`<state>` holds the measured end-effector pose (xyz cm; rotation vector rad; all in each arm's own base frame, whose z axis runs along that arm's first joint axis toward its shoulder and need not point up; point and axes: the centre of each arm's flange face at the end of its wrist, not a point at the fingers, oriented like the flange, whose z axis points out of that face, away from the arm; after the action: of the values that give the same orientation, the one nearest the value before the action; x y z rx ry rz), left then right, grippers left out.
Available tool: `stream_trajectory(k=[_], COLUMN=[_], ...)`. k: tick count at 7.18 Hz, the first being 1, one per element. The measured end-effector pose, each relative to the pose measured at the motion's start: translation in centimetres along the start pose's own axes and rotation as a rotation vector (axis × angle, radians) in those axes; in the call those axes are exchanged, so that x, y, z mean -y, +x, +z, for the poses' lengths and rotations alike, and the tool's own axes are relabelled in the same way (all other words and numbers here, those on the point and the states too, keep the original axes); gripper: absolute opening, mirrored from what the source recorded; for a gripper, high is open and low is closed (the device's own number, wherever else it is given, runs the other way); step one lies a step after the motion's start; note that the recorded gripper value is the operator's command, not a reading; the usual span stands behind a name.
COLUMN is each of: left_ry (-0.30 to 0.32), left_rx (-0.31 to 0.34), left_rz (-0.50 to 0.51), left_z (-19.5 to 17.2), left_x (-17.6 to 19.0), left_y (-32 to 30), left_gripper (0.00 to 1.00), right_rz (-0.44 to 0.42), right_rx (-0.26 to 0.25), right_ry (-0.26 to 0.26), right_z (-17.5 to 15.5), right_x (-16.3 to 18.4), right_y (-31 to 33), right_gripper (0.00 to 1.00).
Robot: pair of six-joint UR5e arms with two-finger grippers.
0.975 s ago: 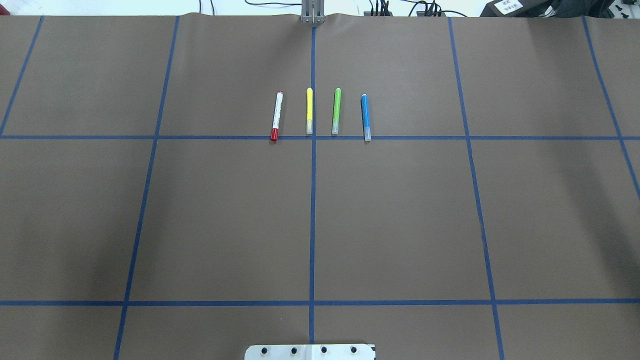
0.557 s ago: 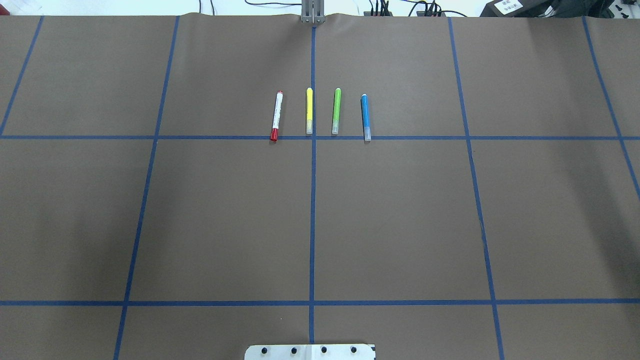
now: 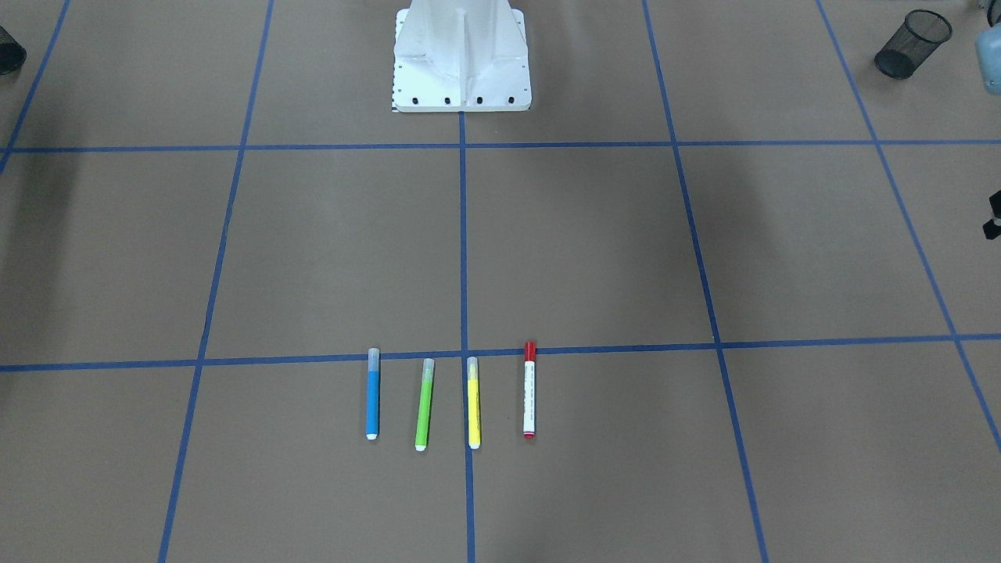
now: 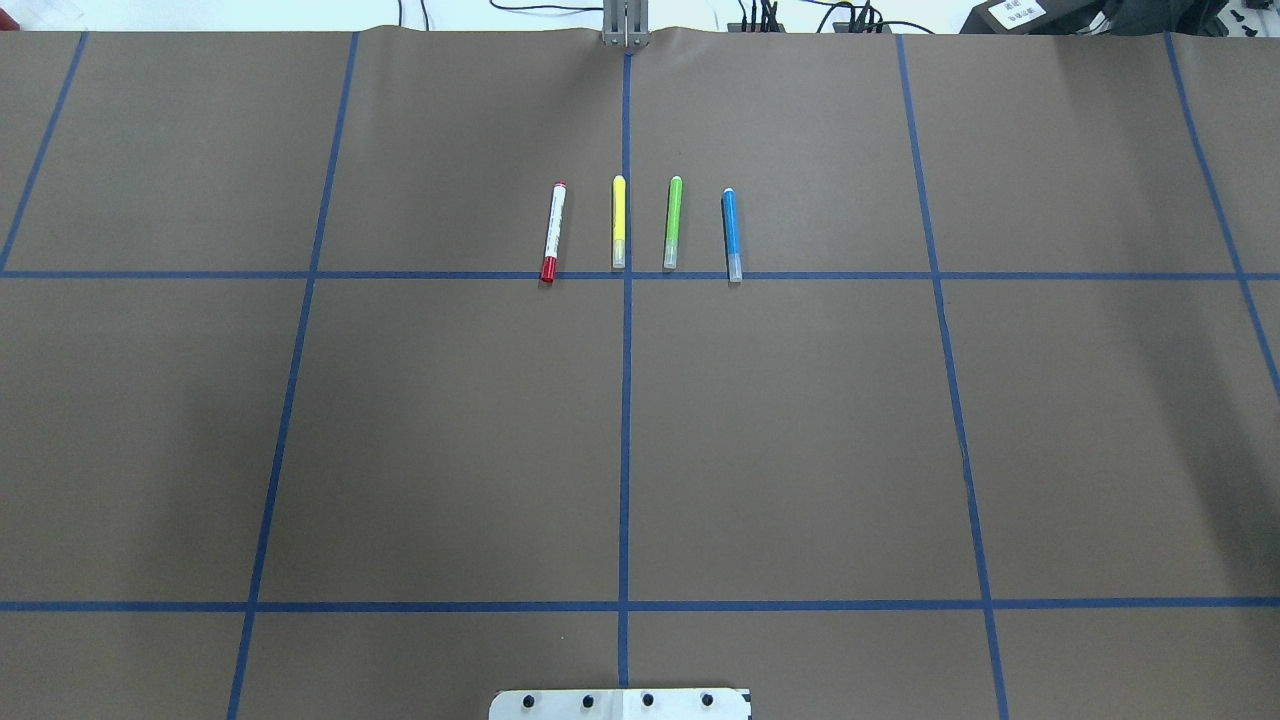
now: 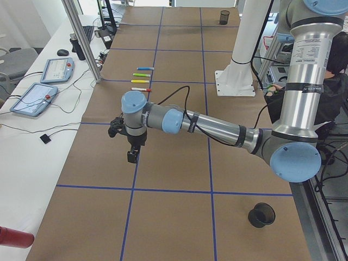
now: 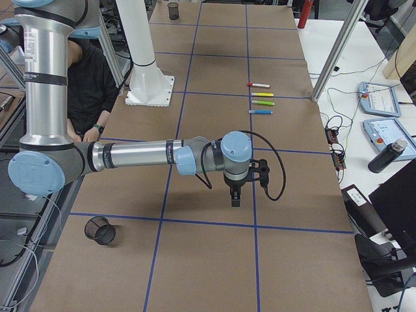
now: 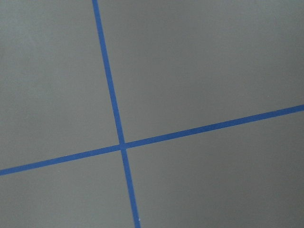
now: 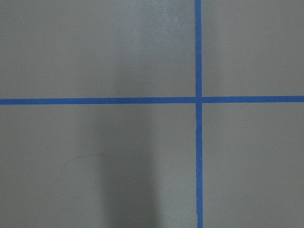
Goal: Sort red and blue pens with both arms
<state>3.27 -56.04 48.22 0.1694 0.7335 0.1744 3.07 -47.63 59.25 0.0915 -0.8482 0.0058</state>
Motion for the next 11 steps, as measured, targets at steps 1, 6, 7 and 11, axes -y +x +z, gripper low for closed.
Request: stream_trajectory(k=[1, 6, 7, 11], left_ry=[-0.004, -0.058, -0.070, -0.009], left_rx=[-0.017, -0.115, -0.125, -0.090], left_rz=[-0.013, -0.158, -0.169, -0.182], left_z=[-0.1, 3.8, 5.1, 13.9], left_x=[2.9, 14.9, 16.9, 18.3], left_y=[5.4, 40.4, 44.6, 52.1], left_gripper=[1.00, 0.99, 0.97, 0.93], right_rz=[-0.008, -0.022, -0.020, -0.026], right_rx=[0.000, 0.005, 0.005, 0.013], right_ry=[-0.008, -0.034, -0.036, -0.032], right_z=[0.4, 1.7, 1.8, 1.7], right_x=[0.1, 0.4, 0.4, 0.4], right_y=[-0.4, -1.1, -1.0, -1.2], right_gripper=[1.00, 1.00, 1.00, 1.00])
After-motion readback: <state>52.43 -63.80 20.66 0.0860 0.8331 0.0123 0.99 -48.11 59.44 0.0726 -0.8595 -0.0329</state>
